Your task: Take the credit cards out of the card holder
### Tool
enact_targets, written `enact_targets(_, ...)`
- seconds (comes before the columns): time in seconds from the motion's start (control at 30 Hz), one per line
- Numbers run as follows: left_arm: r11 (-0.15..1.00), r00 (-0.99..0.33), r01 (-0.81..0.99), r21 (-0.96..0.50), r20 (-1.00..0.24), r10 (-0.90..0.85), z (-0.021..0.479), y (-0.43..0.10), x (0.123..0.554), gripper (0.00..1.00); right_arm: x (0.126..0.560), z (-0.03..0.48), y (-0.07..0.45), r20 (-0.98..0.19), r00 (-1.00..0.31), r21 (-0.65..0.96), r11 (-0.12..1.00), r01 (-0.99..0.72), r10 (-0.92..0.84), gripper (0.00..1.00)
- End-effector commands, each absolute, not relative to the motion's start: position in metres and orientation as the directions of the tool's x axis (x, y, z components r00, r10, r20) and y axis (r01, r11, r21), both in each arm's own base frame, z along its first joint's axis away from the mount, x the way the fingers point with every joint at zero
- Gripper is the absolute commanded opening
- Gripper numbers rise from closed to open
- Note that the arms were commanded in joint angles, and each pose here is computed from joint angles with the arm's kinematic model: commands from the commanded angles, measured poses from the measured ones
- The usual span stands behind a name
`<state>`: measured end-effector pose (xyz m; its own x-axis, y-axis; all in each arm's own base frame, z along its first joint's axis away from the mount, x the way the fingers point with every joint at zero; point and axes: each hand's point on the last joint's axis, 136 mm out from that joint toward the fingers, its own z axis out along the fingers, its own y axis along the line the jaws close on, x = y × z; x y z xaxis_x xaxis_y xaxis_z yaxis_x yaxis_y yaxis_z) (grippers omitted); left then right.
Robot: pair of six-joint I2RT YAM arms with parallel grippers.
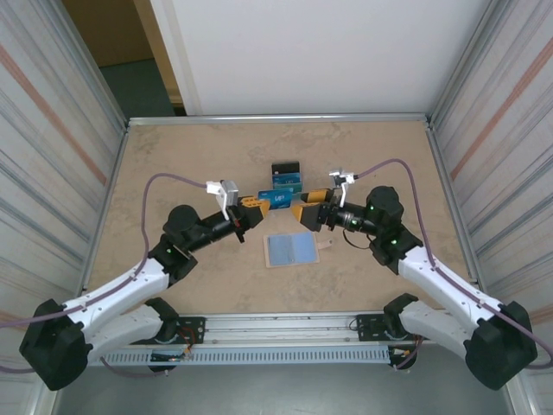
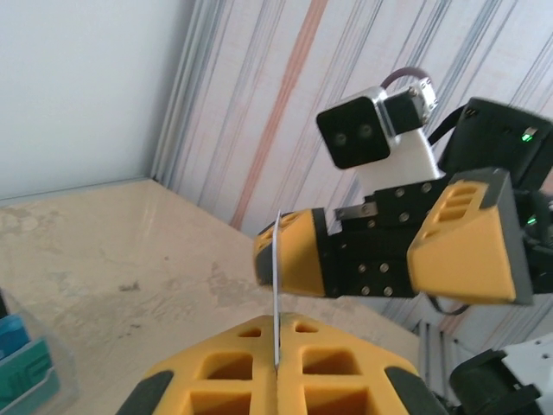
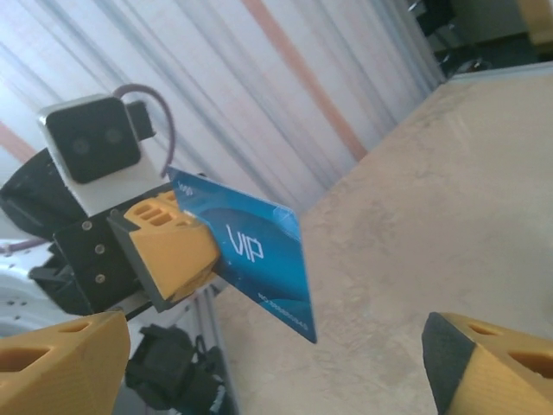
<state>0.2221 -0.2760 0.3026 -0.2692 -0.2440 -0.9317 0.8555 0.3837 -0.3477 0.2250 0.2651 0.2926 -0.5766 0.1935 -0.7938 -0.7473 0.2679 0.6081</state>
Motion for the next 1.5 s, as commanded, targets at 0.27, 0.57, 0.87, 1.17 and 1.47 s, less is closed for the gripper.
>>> enact_targets(0.27,0.25,-0.321,0.876,-0.412,-0.886,-0.335,0.319,-0.283,0.215,0.0,0.206,0.327,0.293,-0.84,-0.516,0.532,0.069,-0.844,0.169,0.44)
enact_targets(0.57,0.261,-0.336,0.87,-0.418,-0.891,-0.305,0.313,-0.284,0.215,0.0,0.204,0.329,0.29,-0.862,-0.479,0.498,0.092,-0.862,0.165,0.0)
enact_targets(0.87,0.356,-0.227,0.9,-0.252,-0.967,-0.111,0.319,-0.27,0.209,0.62,0.195,0.315,0.282,-0.895,-0.442,0.443,0.228,-0.867,0.062,0.0)
enact_targets(1.17,0.271,-0.104,0.962,-0.032,-0.961,0.257,0.327,-0.268,0.186,0.67,0.177,0.305,0.275,-0.915,-0.4,0.374,0.263,-0.889,-0.049,0.0)
enact_targets(1.47,0.072,-0.108,0.994,-0.088,-0.921,0.373,0.332,-0.291,0.176,0.62,0.169,0.303,0.278,-0.912,-0.401,0.374,0.234,-0.898,-0.083,0.0)
